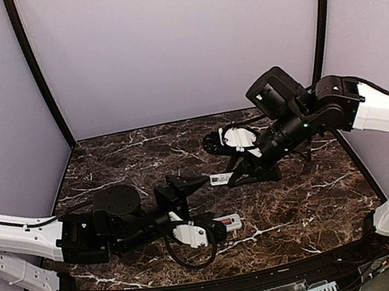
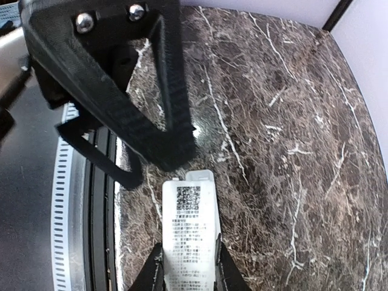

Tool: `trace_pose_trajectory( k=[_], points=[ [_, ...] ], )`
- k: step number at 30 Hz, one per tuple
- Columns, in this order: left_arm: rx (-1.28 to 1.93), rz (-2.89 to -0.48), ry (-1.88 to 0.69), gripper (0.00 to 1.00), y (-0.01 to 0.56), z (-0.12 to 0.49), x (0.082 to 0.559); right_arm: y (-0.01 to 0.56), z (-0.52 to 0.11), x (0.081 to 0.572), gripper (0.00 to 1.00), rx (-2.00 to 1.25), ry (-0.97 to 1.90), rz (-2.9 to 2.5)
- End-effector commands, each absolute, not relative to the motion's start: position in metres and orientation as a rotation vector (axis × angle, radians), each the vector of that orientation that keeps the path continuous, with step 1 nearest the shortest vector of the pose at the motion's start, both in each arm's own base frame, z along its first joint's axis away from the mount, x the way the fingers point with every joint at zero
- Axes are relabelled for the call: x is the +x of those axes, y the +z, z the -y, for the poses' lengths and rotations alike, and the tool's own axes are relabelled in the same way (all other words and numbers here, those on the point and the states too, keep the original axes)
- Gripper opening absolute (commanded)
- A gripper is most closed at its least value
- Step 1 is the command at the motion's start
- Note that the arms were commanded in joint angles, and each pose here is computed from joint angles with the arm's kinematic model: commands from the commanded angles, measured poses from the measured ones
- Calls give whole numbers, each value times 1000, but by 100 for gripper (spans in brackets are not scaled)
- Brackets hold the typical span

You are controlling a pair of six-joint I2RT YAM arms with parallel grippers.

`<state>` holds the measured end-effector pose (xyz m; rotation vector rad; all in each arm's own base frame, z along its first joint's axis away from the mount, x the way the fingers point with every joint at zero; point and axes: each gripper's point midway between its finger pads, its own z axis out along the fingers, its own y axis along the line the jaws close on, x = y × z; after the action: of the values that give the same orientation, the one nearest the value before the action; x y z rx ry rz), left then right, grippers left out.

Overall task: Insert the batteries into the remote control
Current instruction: Place the battery cover on the remote control without the battery cover.

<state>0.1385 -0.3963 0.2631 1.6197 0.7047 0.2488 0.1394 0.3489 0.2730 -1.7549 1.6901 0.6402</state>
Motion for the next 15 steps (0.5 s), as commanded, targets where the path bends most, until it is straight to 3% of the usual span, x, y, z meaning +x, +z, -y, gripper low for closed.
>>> trace_pose_trajectory(
  k=[1, 4, 7, 15],
  points=[
    [1435, -1241, -332, 86, 267, 376, 142, 254, -328, 171, 5, -1714, 485, -1773],
    [1157, -1507, -659, 83, 267, 362, 165, 233, -319, 188, 5, -1711, 400, -1813],
    [801, -1811, -889, 79, 231, 334, 195, 204, -314, 194, 6, -1753, 330, -1854],
    [420, -2215, -775, 81, 126, 301, 228, 146, -329, 194, 6, -1914, 310, -1893]
  ],
)
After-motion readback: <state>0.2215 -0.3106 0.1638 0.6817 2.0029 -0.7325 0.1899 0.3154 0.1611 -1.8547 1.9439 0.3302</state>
